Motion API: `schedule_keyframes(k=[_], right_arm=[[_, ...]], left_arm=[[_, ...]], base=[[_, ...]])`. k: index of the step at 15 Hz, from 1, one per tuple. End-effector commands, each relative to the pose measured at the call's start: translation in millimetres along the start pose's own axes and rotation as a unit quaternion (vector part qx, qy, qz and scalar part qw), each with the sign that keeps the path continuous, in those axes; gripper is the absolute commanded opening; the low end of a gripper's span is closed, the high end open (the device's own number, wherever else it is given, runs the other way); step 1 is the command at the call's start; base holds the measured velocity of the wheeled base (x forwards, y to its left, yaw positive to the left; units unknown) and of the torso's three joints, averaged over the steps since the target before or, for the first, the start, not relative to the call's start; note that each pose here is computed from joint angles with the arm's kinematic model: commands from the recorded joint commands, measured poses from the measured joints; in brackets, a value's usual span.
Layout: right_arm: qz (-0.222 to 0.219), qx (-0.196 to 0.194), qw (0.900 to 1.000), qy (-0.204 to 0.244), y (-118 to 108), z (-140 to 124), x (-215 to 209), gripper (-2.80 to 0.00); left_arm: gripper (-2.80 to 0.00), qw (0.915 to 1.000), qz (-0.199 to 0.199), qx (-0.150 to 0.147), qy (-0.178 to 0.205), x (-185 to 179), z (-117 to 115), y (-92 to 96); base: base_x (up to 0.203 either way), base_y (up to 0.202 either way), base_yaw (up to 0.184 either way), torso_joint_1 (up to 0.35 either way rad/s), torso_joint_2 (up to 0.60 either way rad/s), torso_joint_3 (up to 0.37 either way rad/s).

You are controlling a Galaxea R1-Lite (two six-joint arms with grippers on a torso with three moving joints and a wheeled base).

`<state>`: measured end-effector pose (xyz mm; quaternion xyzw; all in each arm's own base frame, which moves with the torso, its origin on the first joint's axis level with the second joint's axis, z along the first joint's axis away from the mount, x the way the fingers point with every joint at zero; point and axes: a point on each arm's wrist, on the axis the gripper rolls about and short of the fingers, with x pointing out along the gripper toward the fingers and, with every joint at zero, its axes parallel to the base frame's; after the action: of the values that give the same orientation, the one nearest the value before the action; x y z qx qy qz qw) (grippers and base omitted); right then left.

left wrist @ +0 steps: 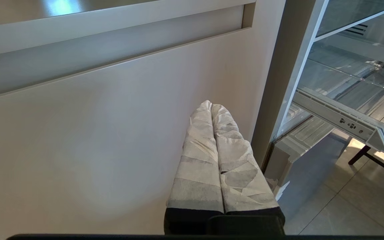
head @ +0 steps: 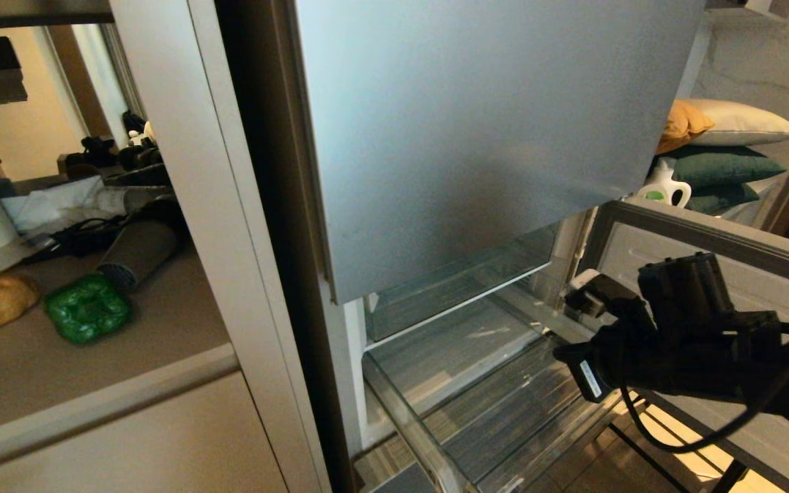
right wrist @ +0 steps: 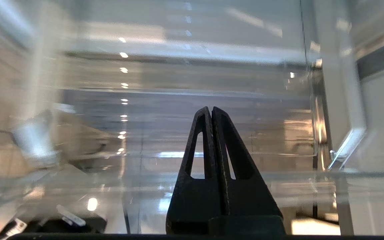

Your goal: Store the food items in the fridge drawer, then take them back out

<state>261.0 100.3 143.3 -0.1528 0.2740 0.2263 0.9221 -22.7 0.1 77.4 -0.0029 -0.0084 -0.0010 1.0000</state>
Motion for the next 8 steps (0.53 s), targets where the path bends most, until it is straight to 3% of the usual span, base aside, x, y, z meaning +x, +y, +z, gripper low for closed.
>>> schedule_keyframes(k=[1, 3, 5, 8], right_arm=[[-0.001, -0.009, 0.998, -0.062, 8.6, 8.1, -46.5, -2.80], [-0.013, -0.011, 0.994, -0.110, 15.5, -0.4, -92.1, -2.80], [-0.059, -0.005, 0.987, -0.152, 19.3, -21.0, -135.8, -2.80], [-0.156, 0.019, 0.963, -0.218, 22.7, -59.5, -191.0, -2.80]], left_arm=[[-2.80, 1.0000, 0.000, 0.000, 0.003, 0.5, -1.7, 0.0], [-2.80, 1.0000, 0.000, 0.000, 0.003, 0.5, -1.7, 0.0], [-2.80, 1.0000, 0.000, 0.000, 0.003, 0.5, -1.7, 0.0], [-2.80, 1.0000, 0.000, 0.000, 0.003, 0.5, -1.7, 0.0]], base=[[0.000, 0.000, 0.000, 0.000, 0.00, 0.000], [0.000, 0.000, 0.000, 0.000, 0.00, 0.000], [0.000, 0.000, 0.000, 0.000, 0.00, 0.000], [0.000, 0.000, 0.000, 0.000, 0.00, 0.000]])
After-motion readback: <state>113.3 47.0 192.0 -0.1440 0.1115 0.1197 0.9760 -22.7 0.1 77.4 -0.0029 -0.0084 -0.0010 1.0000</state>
